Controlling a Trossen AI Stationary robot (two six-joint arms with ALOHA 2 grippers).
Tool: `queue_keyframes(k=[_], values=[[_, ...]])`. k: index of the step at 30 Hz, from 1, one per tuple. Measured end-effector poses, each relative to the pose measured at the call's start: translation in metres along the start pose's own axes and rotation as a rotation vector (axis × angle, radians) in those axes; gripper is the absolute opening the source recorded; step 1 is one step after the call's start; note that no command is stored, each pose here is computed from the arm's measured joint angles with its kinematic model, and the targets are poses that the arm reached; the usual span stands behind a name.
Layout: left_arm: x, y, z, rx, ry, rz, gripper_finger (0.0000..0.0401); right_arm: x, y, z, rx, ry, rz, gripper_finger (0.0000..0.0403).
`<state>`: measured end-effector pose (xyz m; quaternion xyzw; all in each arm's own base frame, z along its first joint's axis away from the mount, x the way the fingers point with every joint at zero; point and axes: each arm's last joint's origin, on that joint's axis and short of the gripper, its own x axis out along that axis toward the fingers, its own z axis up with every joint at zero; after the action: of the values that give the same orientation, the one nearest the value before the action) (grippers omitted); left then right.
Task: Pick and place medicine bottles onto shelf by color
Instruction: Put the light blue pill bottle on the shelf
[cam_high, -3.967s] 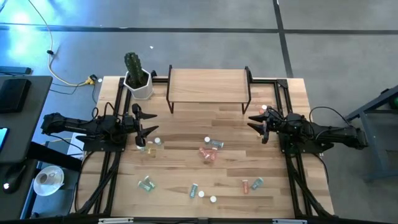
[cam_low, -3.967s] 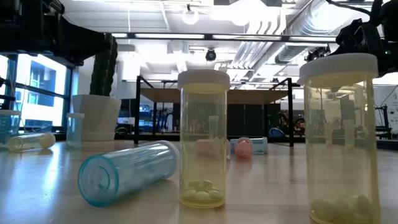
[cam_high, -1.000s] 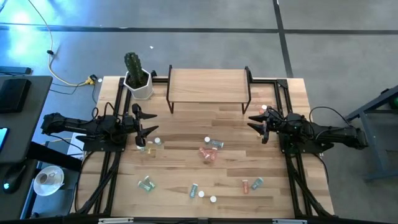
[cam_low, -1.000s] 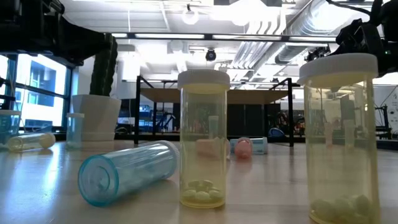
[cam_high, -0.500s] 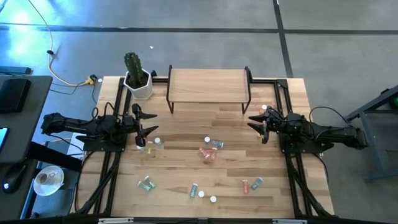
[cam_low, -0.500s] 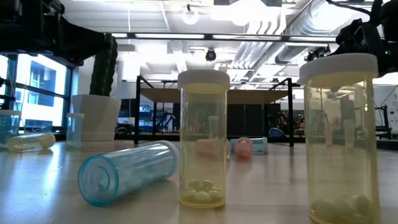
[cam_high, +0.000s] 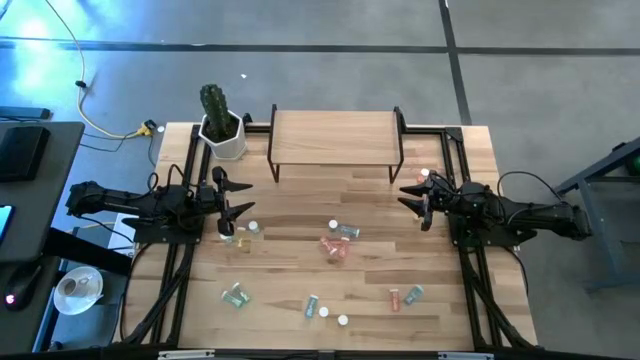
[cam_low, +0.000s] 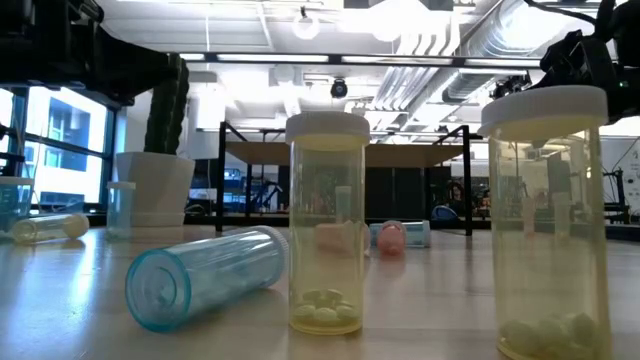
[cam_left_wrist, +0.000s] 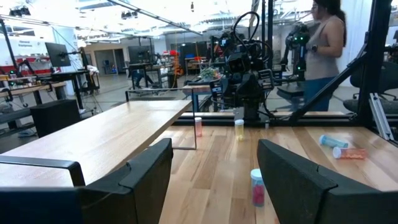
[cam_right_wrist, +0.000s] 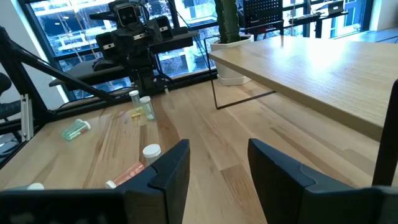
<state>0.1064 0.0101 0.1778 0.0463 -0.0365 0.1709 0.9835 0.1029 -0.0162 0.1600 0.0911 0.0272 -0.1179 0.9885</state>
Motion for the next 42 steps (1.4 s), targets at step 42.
queue_keyframes(k=[42], values=[[0.011,0.007,0.081,-0.029,0.121,0.051,0.0226,0.000,0.000,0.000,0.000,0.000,0.000,0.0154]])
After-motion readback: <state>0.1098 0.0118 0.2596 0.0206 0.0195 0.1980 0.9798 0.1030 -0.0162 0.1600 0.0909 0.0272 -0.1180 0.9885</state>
